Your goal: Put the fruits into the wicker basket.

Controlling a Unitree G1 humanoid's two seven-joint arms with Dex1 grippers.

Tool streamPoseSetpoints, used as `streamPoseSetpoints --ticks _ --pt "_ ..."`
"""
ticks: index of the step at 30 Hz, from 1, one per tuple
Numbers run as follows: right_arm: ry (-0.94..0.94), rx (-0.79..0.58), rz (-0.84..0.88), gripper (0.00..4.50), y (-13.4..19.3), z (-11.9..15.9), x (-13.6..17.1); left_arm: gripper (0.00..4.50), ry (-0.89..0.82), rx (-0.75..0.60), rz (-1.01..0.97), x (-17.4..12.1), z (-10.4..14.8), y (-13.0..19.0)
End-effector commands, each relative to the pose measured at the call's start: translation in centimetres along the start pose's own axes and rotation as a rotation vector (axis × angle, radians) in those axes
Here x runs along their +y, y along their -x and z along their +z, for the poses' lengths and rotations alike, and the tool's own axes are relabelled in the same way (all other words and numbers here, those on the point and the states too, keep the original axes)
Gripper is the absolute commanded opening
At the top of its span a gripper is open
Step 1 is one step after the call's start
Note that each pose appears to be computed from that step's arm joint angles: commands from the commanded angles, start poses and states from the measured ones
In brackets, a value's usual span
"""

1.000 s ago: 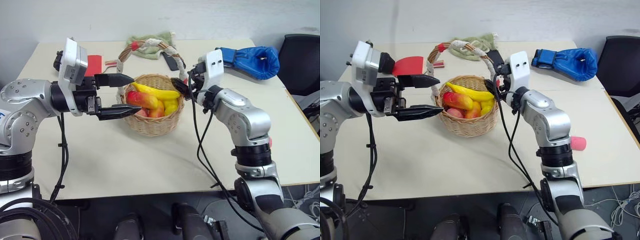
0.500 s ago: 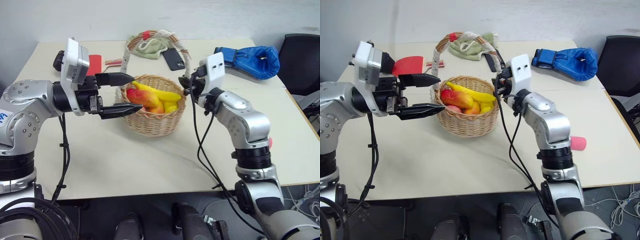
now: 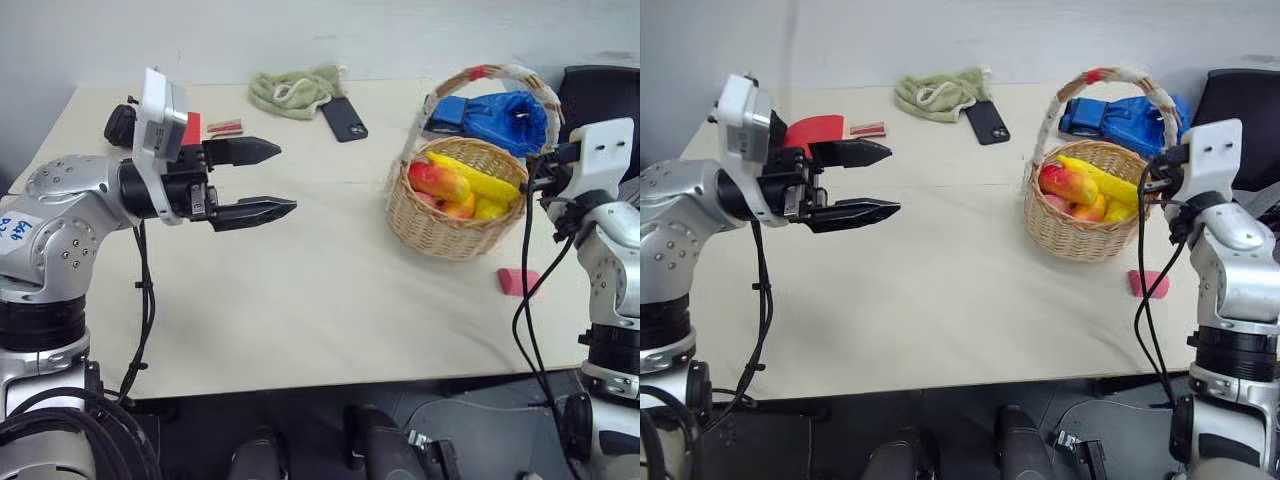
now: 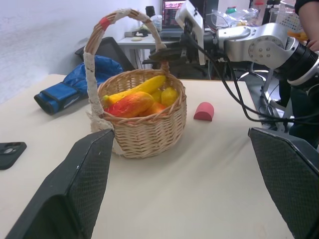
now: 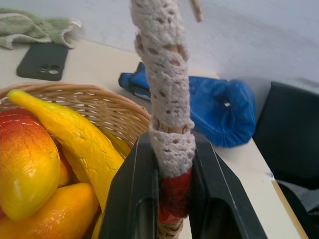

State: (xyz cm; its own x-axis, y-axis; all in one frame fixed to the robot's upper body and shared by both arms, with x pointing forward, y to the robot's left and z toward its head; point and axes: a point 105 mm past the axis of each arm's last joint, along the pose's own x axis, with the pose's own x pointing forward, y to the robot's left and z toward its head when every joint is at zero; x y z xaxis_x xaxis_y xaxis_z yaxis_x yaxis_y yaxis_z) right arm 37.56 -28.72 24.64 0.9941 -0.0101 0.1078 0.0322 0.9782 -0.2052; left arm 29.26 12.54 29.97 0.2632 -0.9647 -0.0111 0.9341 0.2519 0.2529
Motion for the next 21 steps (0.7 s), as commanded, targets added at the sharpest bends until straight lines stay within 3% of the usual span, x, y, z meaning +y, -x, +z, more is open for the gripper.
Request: streamPoseSetpoints --ticks 1,9,16,21 --pt "-0.029 -0.039 -0.009 1.61 0.6 0.4 -0.4 4.5 -0.055 -0.021 -0.015 0.0 1.2 -0.3" --pt "0.012 0.041 0.099 4.36 5.6 0.6 -0.6 4.5 -0.014 -0.024 -0.053 -0.2 1.0 -0.4" --pt "-0.066 0.226 0.359 4.44 14.4 2.8 -3.0 4.5 0.022 0.023 -0.04 0.2 -0.1 0.9" --pt "-0.129 0.253 0.378 4.44 16.7 3.8 -4.8 4.5 0.052 0.041 -0.053 0.2 -0.9 1.0"
